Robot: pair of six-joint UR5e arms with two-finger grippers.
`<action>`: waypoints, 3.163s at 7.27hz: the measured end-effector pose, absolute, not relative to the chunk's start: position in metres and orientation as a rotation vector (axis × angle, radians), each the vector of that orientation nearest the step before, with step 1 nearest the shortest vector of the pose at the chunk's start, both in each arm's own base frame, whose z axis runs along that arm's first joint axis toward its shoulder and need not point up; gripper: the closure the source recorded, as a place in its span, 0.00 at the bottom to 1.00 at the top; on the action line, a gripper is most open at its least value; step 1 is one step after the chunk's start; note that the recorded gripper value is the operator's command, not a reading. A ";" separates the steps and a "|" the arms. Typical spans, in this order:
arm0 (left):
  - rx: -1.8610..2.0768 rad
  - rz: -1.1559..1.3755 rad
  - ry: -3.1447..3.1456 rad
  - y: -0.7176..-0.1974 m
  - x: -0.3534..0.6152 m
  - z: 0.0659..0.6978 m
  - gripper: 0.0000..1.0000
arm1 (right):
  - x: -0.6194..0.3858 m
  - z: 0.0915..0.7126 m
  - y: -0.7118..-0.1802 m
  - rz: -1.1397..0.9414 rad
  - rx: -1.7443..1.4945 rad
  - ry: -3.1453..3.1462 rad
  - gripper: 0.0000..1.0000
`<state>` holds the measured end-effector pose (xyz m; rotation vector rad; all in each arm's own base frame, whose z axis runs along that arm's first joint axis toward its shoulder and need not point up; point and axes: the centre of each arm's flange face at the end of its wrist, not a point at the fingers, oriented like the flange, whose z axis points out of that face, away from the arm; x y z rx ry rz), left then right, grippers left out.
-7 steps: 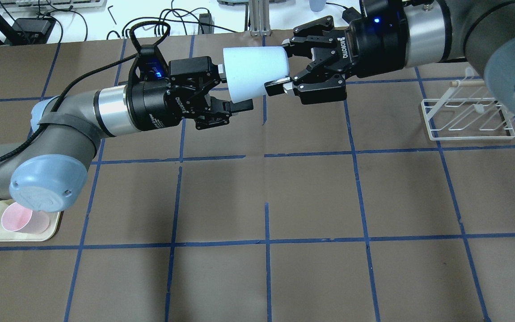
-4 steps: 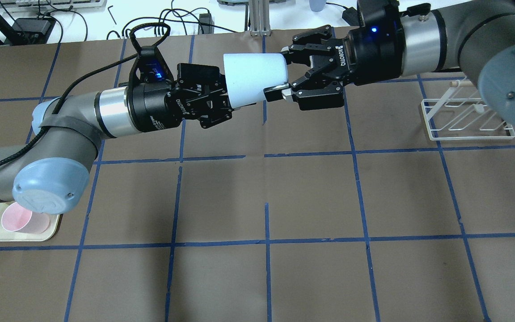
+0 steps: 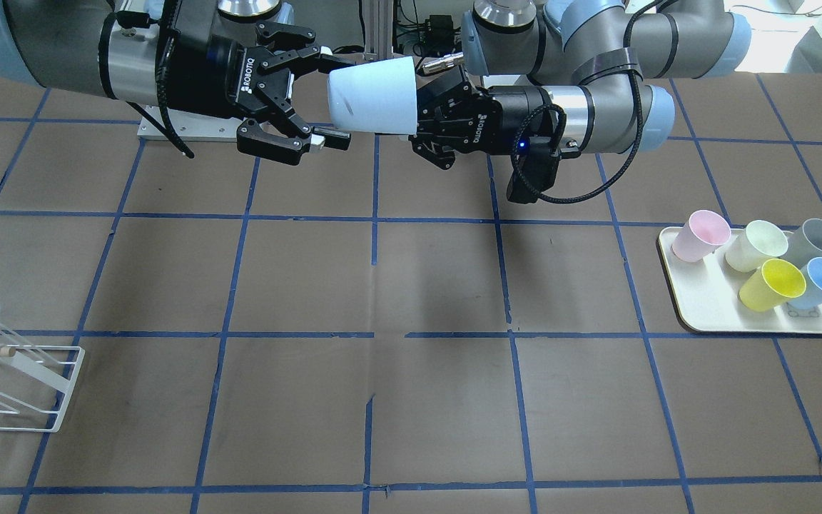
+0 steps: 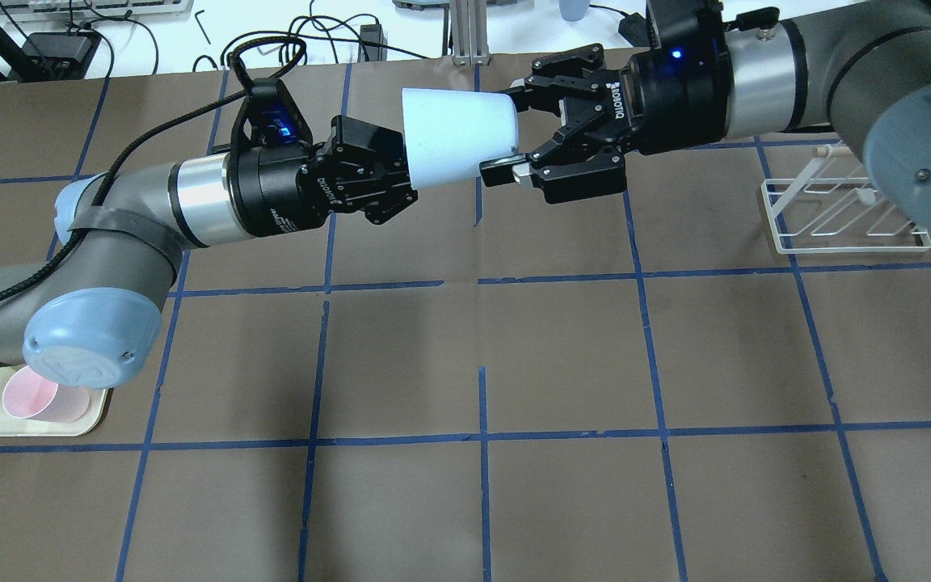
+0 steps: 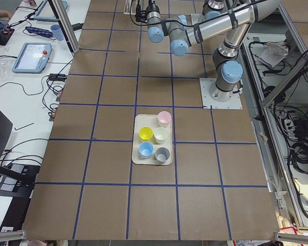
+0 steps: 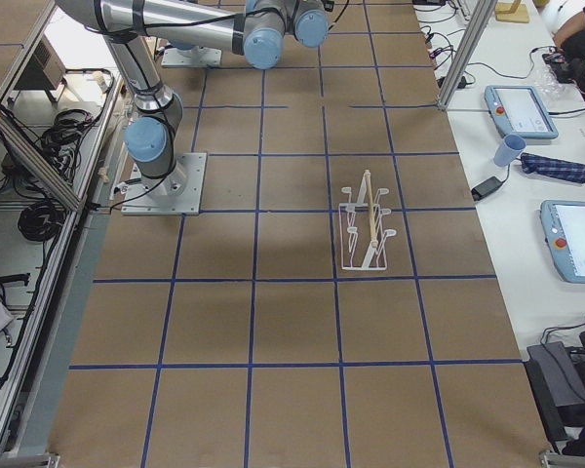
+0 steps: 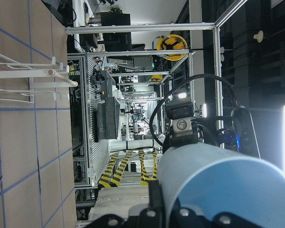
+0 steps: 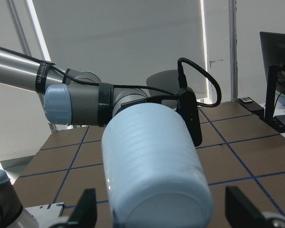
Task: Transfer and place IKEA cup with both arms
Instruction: 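Grasp the cup rim with the left gripper and open the right gripper, then carry the cup to the white tray with the left gripper while the right arm withdraws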
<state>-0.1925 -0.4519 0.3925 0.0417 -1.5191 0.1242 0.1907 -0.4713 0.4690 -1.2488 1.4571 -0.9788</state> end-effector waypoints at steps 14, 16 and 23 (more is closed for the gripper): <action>-0.016 0.172 -2.797 -0.459 -0.013 0.370 1.00 | 0.121 0.456 -0.494 -0.237 -1.377 2.301 0.00; -0.182 0.056 -3.058 -0.473 0.037 0.368 1.00 | 0.108 0.464 -0.483 -0.092 -1.194 2.559 0.00; -0.601 -0.069 -3.083 -0.519 0.242 0.254 1.00 | 0.089 0.508 -0.453 -0.087 -0.255 3.130 0.00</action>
